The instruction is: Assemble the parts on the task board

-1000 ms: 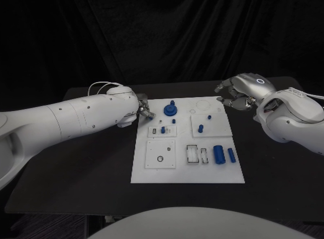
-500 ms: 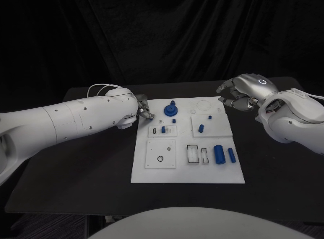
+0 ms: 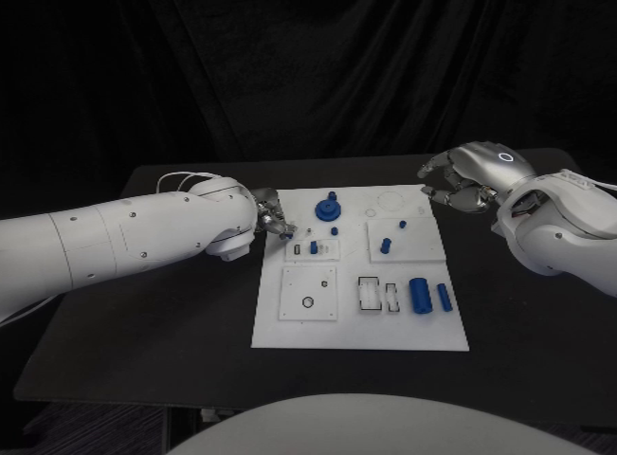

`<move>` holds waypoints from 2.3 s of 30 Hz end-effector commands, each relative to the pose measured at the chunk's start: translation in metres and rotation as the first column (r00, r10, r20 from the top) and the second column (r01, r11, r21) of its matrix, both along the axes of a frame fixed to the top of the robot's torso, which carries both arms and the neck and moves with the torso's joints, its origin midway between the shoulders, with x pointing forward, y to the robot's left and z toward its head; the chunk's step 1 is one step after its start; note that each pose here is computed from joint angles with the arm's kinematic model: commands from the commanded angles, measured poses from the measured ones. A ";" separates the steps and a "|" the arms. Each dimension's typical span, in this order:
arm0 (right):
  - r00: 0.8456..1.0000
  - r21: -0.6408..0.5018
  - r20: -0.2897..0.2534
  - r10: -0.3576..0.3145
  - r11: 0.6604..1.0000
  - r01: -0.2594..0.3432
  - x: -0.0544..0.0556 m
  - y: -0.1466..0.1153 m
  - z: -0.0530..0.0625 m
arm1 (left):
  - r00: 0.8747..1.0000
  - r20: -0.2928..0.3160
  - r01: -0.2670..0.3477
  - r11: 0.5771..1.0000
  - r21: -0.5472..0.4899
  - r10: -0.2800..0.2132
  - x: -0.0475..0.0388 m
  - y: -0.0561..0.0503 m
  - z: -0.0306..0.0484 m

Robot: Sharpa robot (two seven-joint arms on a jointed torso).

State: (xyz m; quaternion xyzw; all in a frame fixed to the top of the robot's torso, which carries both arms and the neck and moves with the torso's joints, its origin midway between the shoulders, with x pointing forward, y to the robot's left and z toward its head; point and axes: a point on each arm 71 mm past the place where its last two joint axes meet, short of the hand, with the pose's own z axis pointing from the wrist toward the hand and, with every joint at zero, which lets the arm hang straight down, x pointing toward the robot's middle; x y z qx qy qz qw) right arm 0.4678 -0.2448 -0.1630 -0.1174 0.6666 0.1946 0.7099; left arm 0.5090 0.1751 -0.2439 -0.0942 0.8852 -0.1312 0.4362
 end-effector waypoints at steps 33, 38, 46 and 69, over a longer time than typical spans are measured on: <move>1.000 -0.008 -0.014 -0.023 1.000 0.023 0.000 -0.003 -0.004 | 0.996 0.086 0.019 0.996 -0.088 -0.012 -0.0246 -0.003 -0.0094; 1.000 -0.008 -0.014 -0.023 1.000 0.023 0.000 -0.003 -0.004 | 0.996 0.083 0.021 0.996 -0.088 -0.013 -0.0257 -0.004 -0.0109; 1.000 -0.008 -0.015 -0.021 1.000 0.021 0.000 -0.002 -0.004 | 0.997 0.074 0.025 0.996 -0.088 -0.019 -0.0277 -0.005 -0.0136; 0.999 -0.010 -0.020 -0.025 1.000 0.025 -0.001 -0.003 -0.005 | 0.999 0.054 0.016 0.995 -0.100 -0.011 -0.0379 -0.002 -0.0286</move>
